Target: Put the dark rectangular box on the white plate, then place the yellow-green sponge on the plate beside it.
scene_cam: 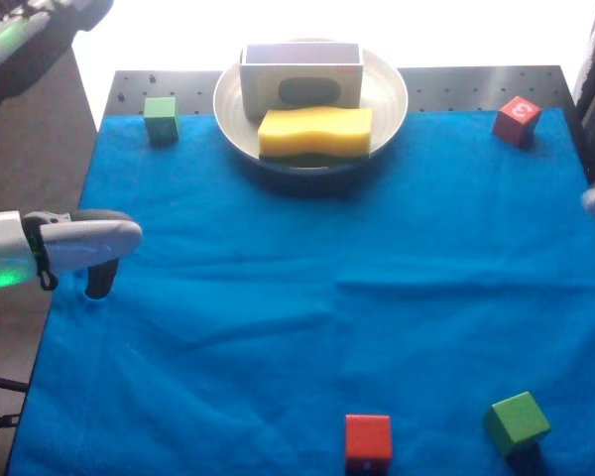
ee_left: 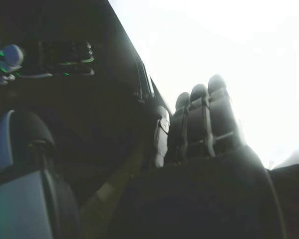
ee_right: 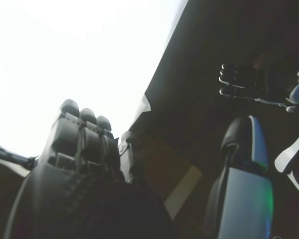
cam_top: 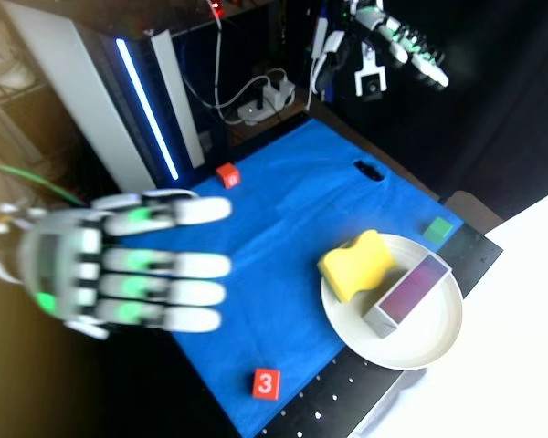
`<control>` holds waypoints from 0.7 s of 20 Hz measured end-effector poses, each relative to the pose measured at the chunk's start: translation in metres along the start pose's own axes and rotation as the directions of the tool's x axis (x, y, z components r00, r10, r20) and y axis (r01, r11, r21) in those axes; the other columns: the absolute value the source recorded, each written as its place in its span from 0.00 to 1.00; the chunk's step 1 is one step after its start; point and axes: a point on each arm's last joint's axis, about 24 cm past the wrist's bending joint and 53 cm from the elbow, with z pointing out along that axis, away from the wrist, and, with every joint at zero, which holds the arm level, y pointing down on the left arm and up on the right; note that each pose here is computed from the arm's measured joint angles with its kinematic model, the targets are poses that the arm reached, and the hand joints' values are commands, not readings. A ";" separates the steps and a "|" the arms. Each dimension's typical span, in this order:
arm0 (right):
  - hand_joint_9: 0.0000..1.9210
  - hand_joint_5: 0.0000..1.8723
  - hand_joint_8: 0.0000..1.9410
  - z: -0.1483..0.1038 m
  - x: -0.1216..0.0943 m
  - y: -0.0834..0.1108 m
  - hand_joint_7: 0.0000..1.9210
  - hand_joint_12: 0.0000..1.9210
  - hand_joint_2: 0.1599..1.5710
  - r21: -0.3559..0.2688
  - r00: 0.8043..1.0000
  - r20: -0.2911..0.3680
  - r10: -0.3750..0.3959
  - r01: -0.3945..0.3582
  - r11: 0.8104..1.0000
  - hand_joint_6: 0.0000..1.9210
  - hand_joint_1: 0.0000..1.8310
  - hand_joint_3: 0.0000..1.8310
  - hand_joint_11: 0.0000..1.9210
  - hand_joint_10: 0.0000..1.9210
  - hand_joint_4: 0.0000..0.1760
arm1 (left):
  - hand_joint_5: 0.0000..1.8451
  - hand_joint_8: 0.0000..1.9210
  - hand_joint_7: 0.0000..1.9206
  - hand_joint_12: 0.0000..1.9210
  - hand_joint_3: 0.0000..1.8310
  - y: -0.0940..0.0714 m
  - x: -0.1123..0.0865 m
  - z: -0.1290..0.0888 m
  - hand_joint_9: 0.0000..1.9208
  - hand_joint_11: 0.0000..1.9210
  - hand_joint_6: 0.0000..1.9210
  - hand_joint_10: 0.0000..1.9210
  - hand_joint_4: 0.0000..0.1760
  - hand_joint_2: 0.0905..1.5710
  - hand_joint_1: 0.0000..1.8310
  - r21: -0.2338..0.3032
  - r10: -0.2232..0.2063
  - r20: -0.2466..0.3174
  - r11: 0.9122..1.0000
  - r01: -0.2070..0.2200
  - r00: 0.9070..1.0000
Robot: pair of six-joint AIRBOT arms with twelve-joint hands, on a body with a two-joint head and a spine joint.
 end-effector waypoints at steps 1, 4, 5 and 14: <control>0.01 0.00 0.00 -0.009 -0.004 -0.001 0.01 0.00 0.39 0.014 1.000 0.017 -0.001 0.001 1.000 0.00 0.45 0.00 0.00 0.00 1.00 | 0.00 0.00 0.00 0.01 0.01 0.001 0.000 -0.003 0.00 0.02 0.00 0.00 0.83 0.53 0.30 -0.003 0.003 0.000 1.000 -0.003 1.000; 0.00 0.00 0.00 -0.027 -0.013 -0.002 0.00 0.00 0.40 0.037 0.998 0.059 -0.004 0.002 0.999 0.00 0.43 0.00 0.00 0.00 1.00 | 0.00 0.00 0.00 0.02 0.01 0.004 0.000 -0.010 0.00 0.02 0.00 0.00 0.90 0.56 0.28 -0.022 -0.009 0.012 1.000 0.009 1.000; 0.00 0.00 0.00 -0.030 -0.016 -0.002 0.00 0.00 0.40 0.042 0.997 0.070 -0.007 0.004 0.999 0.00 0.43 0.00 0.00 0.00 1.00 | 0.00 0.00 0.00 0.00 0.01 0.005 -0.002 -0.012 0.00 0.00 0.00 0.00 0.98 0.57 0.27 -0.027 -0.011 0.020 1.000 0.011 1.000; 0.00 0.00 0.00 -0.031 -0.019 -0.001 0.00 0.00 0.44 0.042 0.996 0.087 -0.007 0.004 0.999 0.00 0.44 0.01 0.00 0.00 1.00 | 0.00 0.00 0.00 0.00 0.00 0.008 -0.014 -0.016 0.00 0.00 0.00 0.00 1.00 0.60 0.27 -0.035 -0.028 0.064 0.999 0.030 0.998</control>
